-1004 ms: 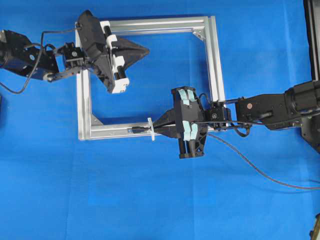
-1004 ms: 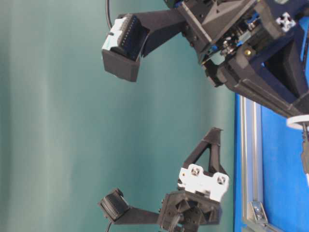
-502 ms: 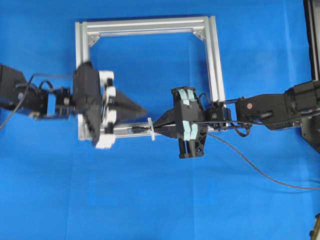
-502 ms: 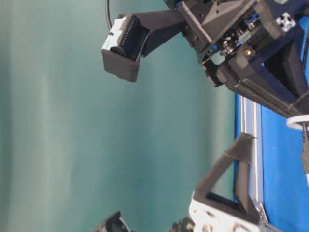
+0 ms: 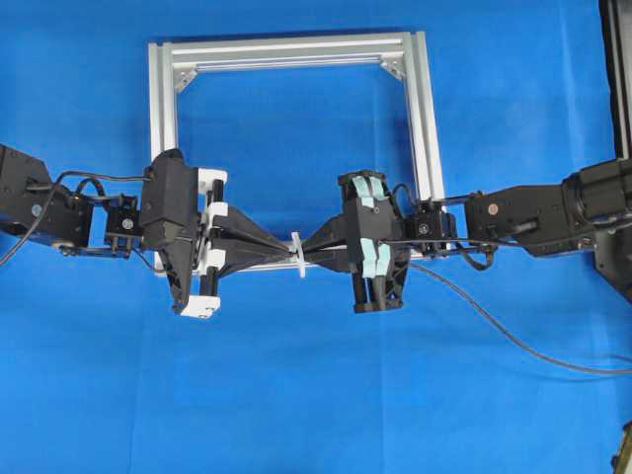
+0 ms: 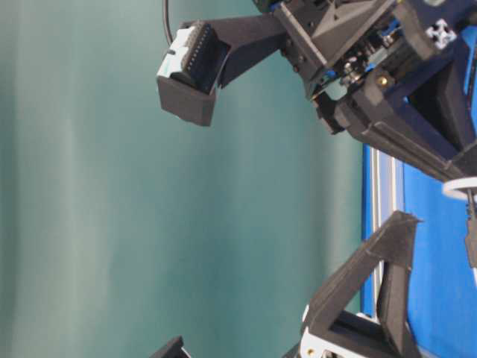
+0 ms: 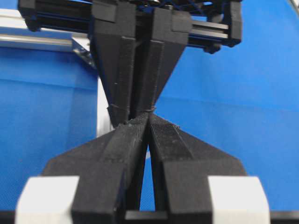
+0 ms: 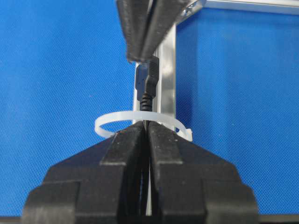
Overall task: Insert the wire through the string loop located in the center.
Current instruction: 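Move the open left gripper to the plug emerging from the loop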
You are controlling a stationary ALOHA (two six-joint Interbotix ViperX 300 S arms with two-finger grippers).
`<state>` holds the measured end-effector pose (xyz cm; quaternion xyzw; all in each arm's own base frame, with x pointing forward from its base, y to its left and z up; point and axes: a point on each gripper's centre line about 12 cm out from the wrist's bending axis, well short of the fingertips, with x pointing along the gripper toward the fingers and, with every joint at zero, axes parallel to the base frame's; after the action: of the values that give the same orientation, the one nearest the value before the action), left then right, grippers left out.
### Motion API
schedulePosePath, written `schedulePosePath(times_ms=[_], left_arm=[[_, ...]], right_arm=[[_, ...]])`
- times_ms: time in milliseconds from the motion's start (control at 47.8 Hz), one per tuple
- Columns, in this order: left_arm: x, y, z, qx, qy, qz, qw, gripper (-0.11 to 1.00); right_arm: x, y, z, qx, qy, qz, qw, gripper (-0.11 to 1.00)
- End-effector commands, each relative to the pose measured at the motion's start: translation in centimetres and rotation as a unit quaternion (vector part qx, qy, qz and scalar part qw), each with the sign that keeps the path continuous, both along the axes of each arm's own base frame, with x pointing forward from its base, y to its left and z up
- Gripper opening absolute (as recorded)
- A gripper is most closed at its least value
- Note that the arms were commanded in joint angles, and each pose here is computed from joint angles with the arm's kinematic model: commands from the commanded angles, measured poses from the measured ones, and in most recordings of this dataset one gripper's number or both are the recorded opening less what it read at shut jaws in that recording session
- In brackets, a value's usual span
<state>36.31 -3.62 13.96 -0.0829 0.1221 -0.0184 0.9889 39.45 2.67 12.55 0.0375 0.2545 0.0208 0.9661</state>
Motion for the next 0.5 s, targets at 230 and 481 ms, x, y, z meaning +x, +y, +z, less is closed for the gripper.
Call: schedulePosePath(times_ms=[230,481], left_arm=[[0.37,0.0,1.2,-0.012,-0.011,0.003,0.9999,0.19],[0.4,-0.02,1.1,-0.014,-0.004,0.003,0.9999,0.87]], right_arm=[[0.51,0.04,1.19,0.0,-0.02,0.001,0.9998,-0.02],[0.42,0.1,1.1,0.0,-0.018,0.002,0.9998,-0.02]])
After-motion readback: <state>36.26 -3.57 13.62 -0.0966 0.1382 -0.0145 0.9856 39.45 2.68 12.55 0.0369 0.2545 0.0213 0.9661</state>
